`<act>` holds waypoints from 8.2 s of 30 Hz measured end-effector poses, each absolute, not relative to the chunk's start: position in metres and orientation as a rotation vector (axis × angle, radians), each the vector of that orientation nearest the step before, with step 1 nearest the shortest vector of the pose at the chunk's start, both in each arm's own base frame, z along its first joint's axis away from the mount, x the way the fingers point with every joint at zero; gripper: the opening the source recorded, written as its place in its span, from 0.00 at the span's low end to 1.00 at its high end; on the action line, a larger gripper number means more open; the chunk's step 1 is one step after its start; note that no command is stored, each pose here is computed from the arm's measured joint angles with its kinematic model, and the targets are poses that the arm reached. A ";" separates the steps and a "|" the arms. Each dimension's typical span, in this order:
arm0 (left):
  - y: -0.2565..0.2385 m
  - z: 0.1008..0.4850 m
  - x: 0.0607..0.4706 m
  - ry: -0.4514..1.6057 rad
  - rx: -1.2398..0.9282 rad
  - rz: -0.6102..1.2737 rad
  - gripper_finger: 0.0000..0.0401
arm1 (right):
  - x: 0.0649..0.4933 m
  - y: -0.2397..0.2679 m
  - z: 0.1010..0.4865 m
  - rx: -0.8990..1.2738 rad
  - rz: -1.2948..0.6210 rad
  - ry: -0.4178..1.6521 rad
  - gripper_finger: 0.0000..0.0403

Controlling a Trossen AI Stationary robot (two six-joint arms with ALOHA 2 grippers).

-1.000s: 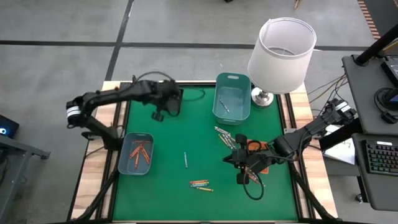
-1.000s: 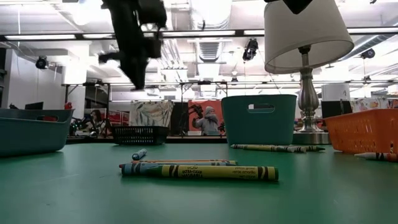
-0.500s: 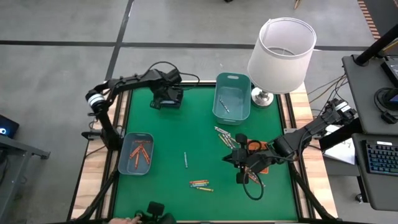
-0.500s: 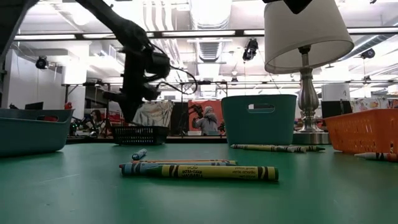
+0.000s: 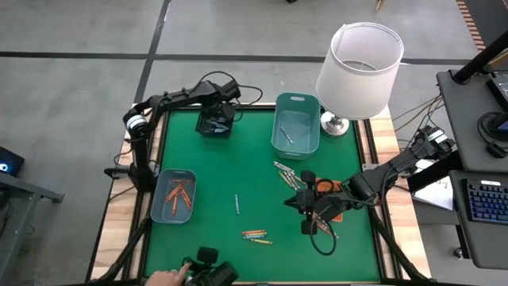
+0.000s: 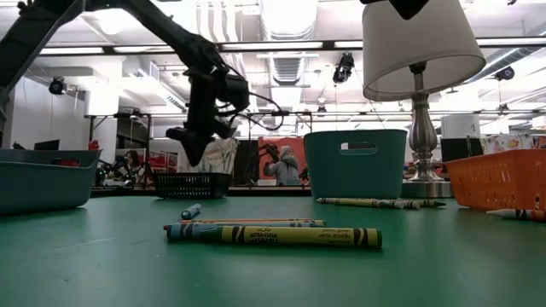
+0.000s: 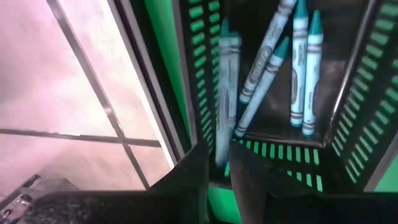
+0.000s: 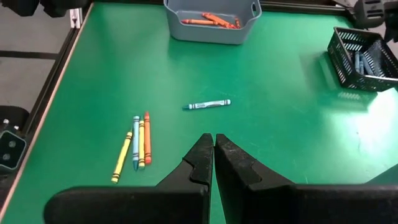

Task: Sort crayons
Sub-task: Put the blue crayon into the black bin, then put the white crayon into the green bin, then put the green crayon into the orange bin

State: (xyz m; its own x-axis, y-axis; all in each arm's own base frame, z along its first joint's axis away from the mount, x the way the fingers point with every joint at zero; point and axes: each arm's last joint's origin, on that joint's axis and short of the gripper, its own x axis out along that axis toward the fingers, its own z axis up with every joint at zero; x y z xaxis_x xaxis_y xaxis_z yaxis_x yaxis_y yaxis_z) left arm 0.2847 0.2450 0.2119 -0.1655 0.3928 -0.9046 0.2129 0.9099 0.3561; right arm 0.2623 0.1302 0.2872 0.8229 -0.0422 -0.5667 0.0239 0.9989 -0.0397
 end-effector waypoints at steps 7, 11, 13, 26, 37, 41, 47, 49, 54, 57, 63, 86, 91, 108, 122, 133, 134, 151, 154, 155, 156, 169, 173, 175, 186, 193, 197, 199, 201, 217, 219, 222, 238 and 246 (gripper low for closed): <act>0.246 0.227 0.290 1.633 0.370 0.182 0.15 | 0.262 0.129 0.287 0.012 -0.074 0.595 0.02; 0.242 0.246 0.294 1.485 0.246 0.208 0.14 | 0.263 0.128 0.287 0.068 -0.098 0.592 0.02; 0.237 0.257 0.296 1.385 0.170 0.195 0.13 | 0.264 0.127 0.287 0.086 -0.107 0.592 0.02; 0.151 0.341 0.300 0.792 -0.048 0.151 0.10 | 0.277 0.101 0.287 0.275 -0.247 0.567 0.02; 0.045 0.348 0.271 0.370 -0.005 0.060 0.10 | 0.300 0.073 0.261 0.462 -0.331 0.679 0.02; 0.020 0.335 0.254 0.256 -0.001 0.088 0.10 | 0.305 0.064 0.248 0.539 -0.389 0.744 0.02; 0.003 0.318 0.233 0.066 -0.051 0.051 0.10 | 0.305 0.052 0.226 0.614 -0.512 0.888 0.02; 0.003 0.313 0.227 0.033 -0.072 0.049 0.10 | 0.304 0.050 0.219 0.631 -0.551 0.937 0.02; 0.003 0.309 0.215 -0.015 -0.084 0.052 0.10 | 0.301 0.045 0.202 0.658 -0.644 1.058 0.02; 0.003 0.313 0.210 -0.039 -0.080 0.052 0.10 | 0.301 0.045 0.192 0.704 -0.663 1.137 0.02; 0.003 0.318 0.209 -0.059 -0.060 0.052 0.10 | 0.308 0.047 0.185 0.698 -0.705 1.239 0.02; 0.003 0.319 0.213 -0.044 -0.036 0.053 0.10 | 0.336 0.040 0.176 0.420 -0.700 1.549 0.02; 0.003 0.317 0.215 -0.034 -0.036 0.054 0.10 | 0.337 0.039 0.175 0.384 -0.696 1.525 0.02; 0.003 0.315 0.218 -0.023 -0.035 0.054 0.10 | 0.339 0.023 0.158 0.370 -0.715 1.526 0.24; 0.003 0.315 0.218 -0.023 -0.024 0.054 0.10 | 0.339 0.020 0.154 0.383 -0.713 1.506 0.22; 0.003 0.315 0.218 -0.023 -0.024 0.054 0.10 | 0.341 0.020 0.147 0.400 -0.693 1.460 0.20; 0.003 0.315 0.218 -0.023 -0.024 0.054 0.10 | 0.341 0.020 0.146 0.399 -0.693 1.461 0.20; 0.003 0.315 0.218 -0.024 -0.026 0.054 0.10 | 0.340 0.020 0.140 0.411 -0.680 1.438 0.11; 0.003 0.315 0.218 -0.024 -0.033 0.054 0.10 | 0.340 0.020 0.140 0.413 -0.679 1.435 0.04; 0.003 0.315 0.218 -0.024 -0.034 0.054 0.10 | 0.340 0.020 0.140 0.413 -0.679 1.435 0.03; 0.003 0.315 0.218 -0.024 -0.035 0.053 0.10 | 0.340 0.020 0.140 0.413 -0.680 1.435 0.03; -0.001 0.315 0.218 -0.021 -0.092 0.033 0.10 | 0.333 0.020 0.166 0.420 -0.667 1.396 0.03; -0.005 0.314 0.218 -0.016 -0.095 0.012 0.10 | 0.330 0.021 0.185 0.418 -0.633 1.358 0.03; -0.008 0.313 0.219 -0.009 -0.097 -0.001 0.10 | 0.329 0.021 0.195 0.413 -0.606 1.328 0.03; -0.025 0.300 0.232 0.044 -0.122 -0.039 0.10 | 0.333 0.021 0.245 0.323 -0.385 1.067 0.03; -0.037 0.296 0.236 0.057 -0.158 -0.025 0.10 | 0.349 0.021 0.263 0.218 -0.252 0.843 0.02; -0.047 0.296 0.235 0.053 -0.162 -0.062 0.10 | 0.356 0.011 0.269 0.159 -0.237 0.767 0.02; -0.052 0.296 0.234 0.046 -0.166 -0.058 0.10 | 0.357 0.000 0.273 0.129 -0.301 0.748 0.02; -0.056 0.297 0.232 0.041 -0.165 -0.039 0.10 | 0.357 -0.014 0.277 0.088 -0.385 0.742 0.02; -0.067 0.298 0.229 0.024 -0.165 0.008 0.10 | 0.307 -0.147 0.265 -0.007 -0.558 1.189 0.02; -0.067 0.298 0.229 0.024 -0.165 0.009 0.10 | 0.305 -0.150 0.253 -0.014 -0.501 1.282 0.02; -0.067 0.298 0.229 0.025 -0.165 0.009 0.10 | 0.305 -0.150 0.238 -0.044 -0.445 1.395 0.02; -0.067 0.297 0.228 0.035 -0.162 0.010 0.10 | 0.310 -0.153 0.223 -0.025 -0.453 1.439 0.18; -0.067 0.295 0.228 0.052 -0.196 0.012 0.10 | 0.313 -0.149 0.233 -0.037 -0.446 1.423 0.23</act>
